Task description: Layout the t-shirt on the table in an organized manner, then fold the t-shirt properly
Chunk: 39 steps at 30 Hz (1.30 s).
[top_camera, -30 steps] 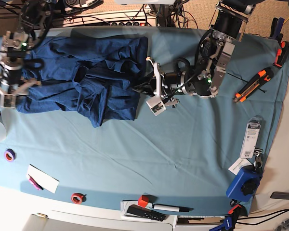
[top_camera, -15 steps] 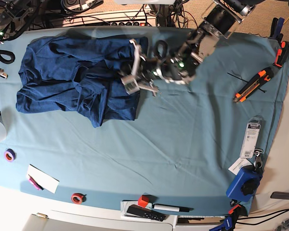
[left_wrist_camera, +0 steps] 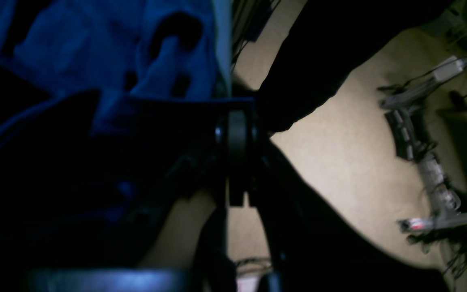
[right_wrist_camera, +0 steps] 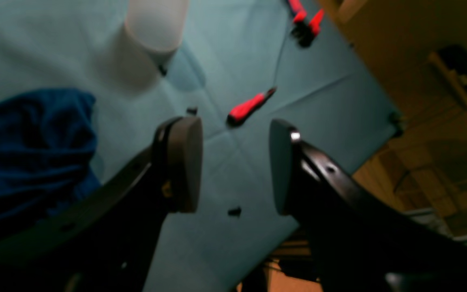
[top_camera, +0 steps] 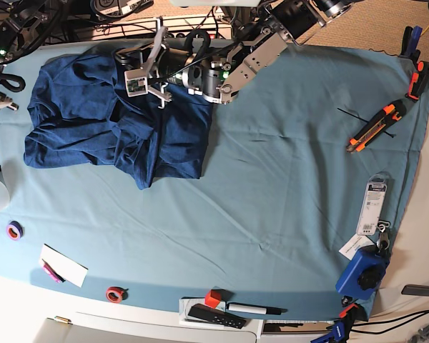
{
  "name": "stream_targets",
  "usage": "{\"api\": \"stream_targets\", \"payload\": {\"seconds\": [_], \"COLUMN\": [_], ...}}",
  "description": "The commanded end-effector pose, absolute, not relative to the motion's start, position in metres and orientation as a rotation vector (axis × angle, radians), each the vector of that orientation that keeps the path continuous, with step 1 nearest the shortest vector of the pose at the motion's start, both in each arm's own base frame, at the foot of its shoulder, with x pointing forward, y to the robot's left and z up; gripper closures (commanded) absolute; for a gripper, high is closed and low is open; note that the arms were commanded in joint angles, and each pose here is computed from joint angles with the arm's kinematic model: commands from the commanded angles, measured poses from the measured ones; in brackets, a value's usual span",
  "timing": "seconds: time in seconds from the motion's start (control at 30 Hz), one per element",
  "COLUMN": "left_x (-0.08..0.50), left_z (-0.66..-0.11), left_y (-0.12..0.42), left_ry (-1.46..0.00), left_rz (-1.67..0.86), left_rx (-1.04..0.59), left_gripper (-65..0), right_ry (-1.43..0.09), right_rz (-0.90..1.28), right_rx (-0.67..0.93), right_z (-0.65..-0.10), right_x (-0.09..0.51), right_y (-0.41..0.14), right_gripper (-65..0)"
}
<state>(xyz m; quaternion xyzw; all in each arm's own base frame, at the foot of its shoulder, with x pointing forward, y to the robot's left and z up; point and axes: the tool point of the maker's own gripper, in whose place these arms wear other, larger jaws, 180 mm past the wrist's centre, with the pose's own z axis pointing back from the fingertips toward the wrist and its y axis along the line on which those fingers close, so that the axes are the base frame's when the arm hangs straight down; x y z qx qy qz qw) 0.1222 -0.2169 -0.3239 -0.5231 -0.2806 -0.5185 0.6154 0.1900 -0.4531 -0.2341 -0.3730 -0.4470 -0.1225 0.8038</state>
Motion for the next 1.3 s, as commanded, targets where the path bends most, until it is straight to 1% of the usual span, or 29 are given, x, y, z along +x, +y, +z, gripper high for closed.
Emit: {"api": "stream_targets", "payload": {"seconds": [0.0, 0.1, 0.13, 0.17, 0.27, 0.3, 0.33, 0.37, 0.43, 0.5, 0.53, 0.63, 0.7, 0.8, 0.97, 1.13, 1.27], "left_x": [0.129, 0.137, 0.140, 0.143, 0.149, 0.149, 0.150, 0.150, 0.150, 0.151, 0.151, 0.152, 0.153, 0.152, 0.153, 0.152, 0.153], "left_z": [-0.299, -0.291, -0.288, -0.286, -0.284, -0.285, -0.285, -0.286, -0.287, -0.289, -0.290, -0.293, -0.293, -0.293, -0.293, -0.293, -0.293], "left_y": [-0.224, -0.224, -0.224, -0.224, -0.223, -0.223, -0.223, -0.223, -0.223, -0.222, -0.222, -0.221, -0.221, -0.221, -0.221, -0.222, -0.222], "left_ry": [-0.710, -0.742, -0.753, -0.761, -0.772, -0.769, -0.766, -0.765, -0.766, -0.769, -0.770, -0.772, -0.772, -0.772, -0.772, -0.773, -0.773], "left_rz": [-1.180, -1.200, -1.209, -1.217, -1.239, -1.246, -1.250, -1.251, -1.255, -1.265, -1.269, -1.282, -1.283, -1.283, -1.283, -1.282, -1.282], "left_rx": [-1.265, -1.261, -1.256, -1.251, -1.232, -1.225, -1.220, -1.219, -1.211, -1.195, -1.187, -1.165, -1.163, -1.163, -1.163, -1.164, -1.165], "left_gripper": [0.0, 0.0, 0.0, -2.2, -18.1, -22.3, -25.2, -26.4, -26.5, -26.5, -26.4, -26.5, -26.5, -26.5, -26.4, -26.4, -26.4], "right_ry": [-1.003, -1.009, -1.004, -0.999, -0.978, -0.972, -0.965, -0.959, -0.977, -1.029, -1.043, -1.077, -1.093, -1.103, -1.080, -1.060, -1.035], "right_rz": [-0.250, -0.251, -0.245, -0.241, -0.233, -0.237, -0.256, -0.285, -0.332, -0.312, -0.301, -0.319, -0.358, -0.441, -0.528, -0.626, -0.677], "right_rx": [-0.834, -0.843, -0.845, -0.848, -0.857, -0.849, -0.819, -0.764, -0.566, -0.334, -0.243, -0.021, 0.091, 0.209, 0.325, 0.403, 0.462], "right_z": [-0.219, -0.223, -0.223, -0.223, -0.224, -0.225, -0.229, -0.235, -0.248, -0.255, -0.257, -0.258, -0.262, -0.276, -0.299, -0.316, -0.332], "right_x": [0.194, 0.195, 0.195, 0.195, 0.195, 0.196, 0.196, 0.197, 0.207, 0.221, 0.225, 0.231, 0.230, 0.224, 0.218, 0.221, 0.229], "right_y": [-0.459, -0.467, -0.470, -0.474, -0.485, -0.488, -0.491, -0.493, -0.483, -0.458, -0.448, -0.430, -0.427, -0.436, -0.455, -0.467, -0.463], "right_gripper": [-27.0, -27.9, -29.9, -32.1, -36.6, -37.0, -37.0, -37.0, -37.0, -37.0, -37.0, -37.0, -37.0, -37.0, -37.0, -37.0, -37.0]}}
